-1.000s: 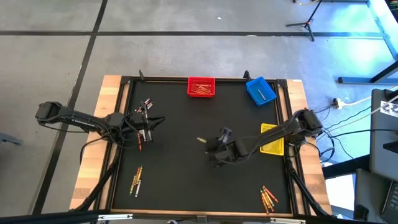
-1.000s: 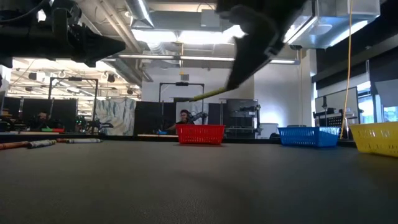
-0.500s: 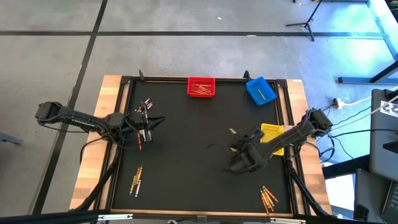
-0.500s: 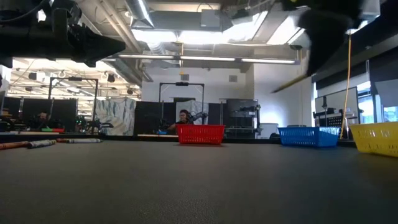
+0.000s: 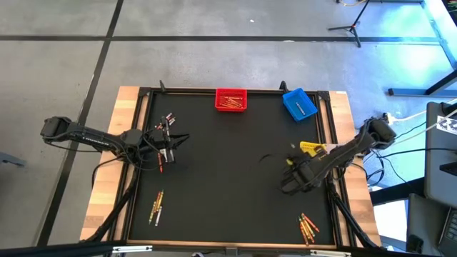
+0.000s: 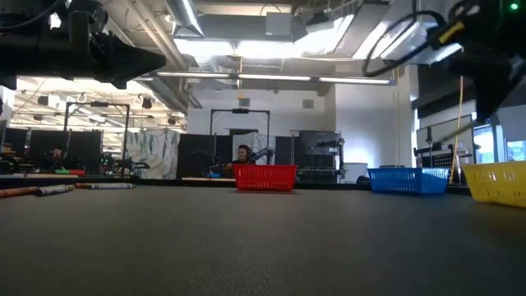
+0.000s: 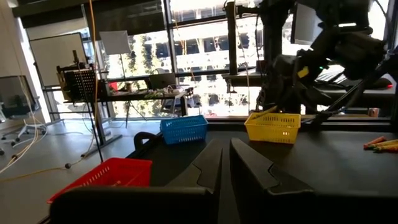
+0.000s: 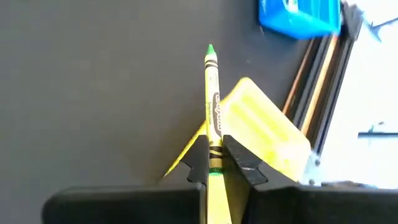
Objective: Sort crayons
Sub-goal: Put the green crayon into the yellow bin, then put the orange crayon into the red bin
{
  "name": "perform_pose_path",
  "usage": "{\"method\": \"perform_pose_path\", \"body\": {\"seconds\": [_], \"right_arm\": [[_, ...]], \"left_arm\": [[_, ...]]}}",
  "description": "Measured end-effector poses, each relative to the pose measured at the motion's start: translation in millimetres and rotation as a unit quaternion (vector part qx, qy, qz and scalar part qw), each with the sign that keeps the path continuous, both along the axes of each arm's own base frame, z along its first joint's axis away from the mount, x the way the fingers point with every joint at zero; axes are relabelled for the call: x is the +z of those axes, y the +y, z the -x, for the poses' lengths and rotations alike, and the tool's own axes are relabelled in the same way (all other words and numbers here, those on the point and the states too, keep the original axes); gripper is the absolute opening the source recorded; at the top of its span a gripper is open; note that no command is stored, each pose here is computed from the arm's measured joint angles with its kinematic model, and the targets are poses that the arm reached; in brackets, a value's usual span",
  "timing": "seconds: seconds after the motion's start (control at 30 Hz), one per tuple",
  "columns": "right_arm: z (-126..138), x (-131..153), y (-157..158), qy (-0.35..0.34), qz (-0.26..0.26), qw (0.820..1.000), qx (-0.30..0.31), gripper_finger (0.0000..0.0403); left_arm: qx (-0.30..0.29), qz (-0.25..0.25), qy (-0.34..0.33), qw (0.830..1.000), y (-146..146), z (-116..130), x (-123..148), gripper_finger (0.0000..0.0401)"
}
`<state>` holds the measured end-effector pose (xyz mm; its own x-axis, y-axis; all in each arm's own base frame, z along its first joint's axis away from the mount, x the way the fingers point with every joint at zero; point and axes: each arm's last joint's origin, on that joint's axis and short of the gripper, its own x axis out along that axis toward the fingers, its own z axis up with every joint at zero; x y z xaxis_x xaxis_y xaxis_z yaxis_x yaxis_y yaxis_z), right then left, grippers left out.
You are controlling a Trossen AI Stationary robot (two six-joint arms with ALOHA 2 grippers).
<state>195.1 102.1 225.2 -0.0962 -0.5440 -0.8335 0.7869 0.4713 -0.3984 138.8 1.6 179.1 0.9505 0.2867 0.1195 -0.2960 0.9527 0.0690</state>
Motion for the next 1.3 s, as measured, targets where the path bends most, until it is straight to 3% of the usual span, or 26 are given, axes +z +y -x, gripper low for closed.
{"method": "perform_pose_path", "body": {"seconds": [0.33,0.97,1.3], "right_arm": [[37,-10,-18,-0.018,-0.062,0.996,-0.061,0.0021],[39,-11,-16,0.004,-0.106,0.991,-0.083,0.0023],[40,-10,-14,0.033,-0.134,0.987,-0.079,0.0127]], "left_arm": [[0.001,0.000,0.000,1.000,0,0,0,0.0025],[0.001,0.000,0.000,1.000,0,0,0,0.0025],[0.001,0.000,0.000,1.000,0,0,0,0.0025]]}}
